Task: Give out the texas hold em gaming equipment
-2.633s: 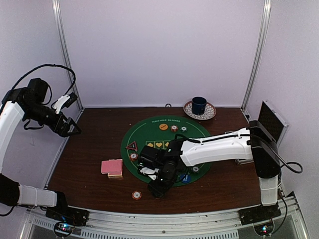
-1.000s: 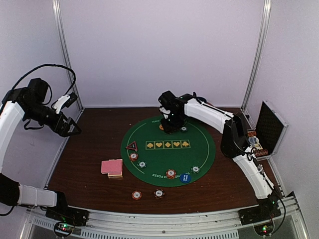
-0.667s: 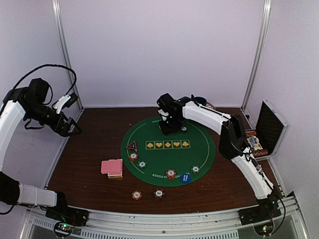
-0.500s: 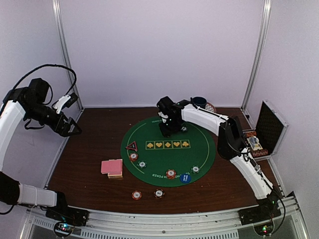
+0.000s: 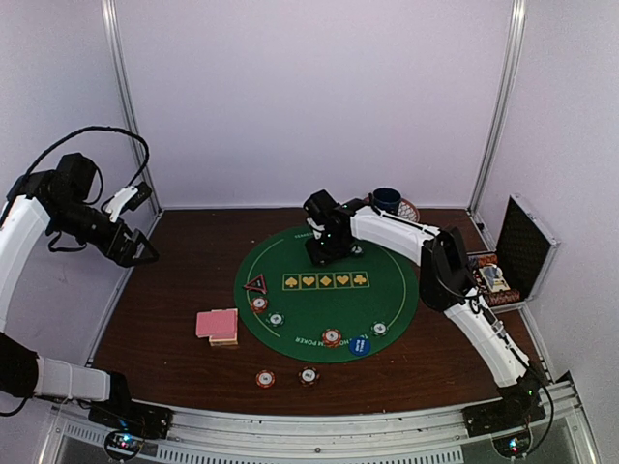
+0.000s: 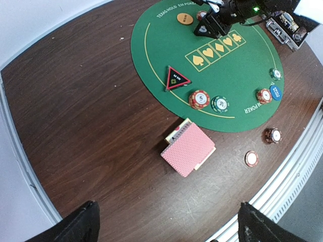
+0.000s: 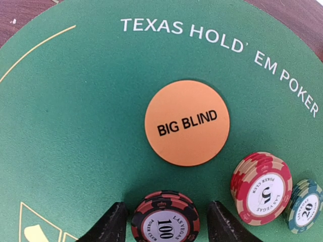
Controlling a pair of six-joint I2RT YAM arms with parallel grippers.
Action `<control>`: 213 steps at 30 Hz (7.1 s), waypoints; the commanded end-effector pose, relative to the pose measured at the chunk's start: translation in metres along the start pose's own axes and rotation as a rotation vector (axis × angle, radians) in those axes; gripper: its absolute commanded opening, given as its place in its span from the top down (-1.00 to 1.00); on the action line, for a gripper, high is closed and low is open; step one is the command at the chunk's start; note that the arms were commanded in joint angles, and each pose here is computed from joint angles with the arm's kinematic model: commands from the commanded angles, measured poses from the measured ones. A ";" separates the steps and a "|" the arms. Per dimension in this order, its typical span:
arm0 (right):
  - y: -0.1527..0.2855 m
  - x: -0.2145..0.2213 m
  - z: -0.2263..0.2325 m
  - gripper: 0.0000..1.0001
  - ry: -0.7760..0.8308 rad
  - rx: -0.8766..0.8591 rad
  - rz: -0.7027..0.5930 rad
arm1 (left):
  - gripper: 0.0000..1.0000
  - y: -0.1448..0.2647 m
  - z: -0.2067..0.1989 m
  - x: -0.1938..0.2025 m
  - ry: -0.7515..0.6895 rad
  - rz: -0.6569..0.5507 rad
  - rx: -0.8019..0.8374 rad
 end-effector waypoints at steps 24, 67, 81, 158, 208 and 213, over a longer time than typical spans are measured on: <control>0.179 0.104 0.102 -0.39 0.287 -0.175 0.007 | -0.95 0.010 -0.004 0.001 -0.030 -0.031 -0.024; 0.162 0.233 0.184 -0.10 0.595 -0.332 0.284 | -0.95 0.013 -0.005 0.000 -0.026 -0.032 -0.025; 0.154 0.236 0.184 0.03 0.606 -0.316 0.304 | -0.95 0.013 -0.005 0.000 -0.027 -0.030 -0.029; 0.158 0.229 0.176 -0.59 0.570 -0.322 0.283 | -0.95 0.000 -0.005 0.013 -0.057 -0.009 -0.005; 0.158 0.148 0.020 0.50 0.221 -0.078 0.212 | -0.95 0.006 -0.005 0.008 -0.066 -0.012 -0.016; 0.149 0.146 0.006 0.51 0.163 -0.047 0.214 | -0.95 0.004 -0.005 0.008 -0.063 -0.009 -0.003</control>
Point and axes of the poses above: each gripper's point midway between its finger pads, its own y axis back along the fingers, its own z axis along the line the jaws close on, x = y × z, the point moved 8 cm from there along y, back along the fingers, and after that the axes turned 3 degrees about y, right-handed, at the moved point
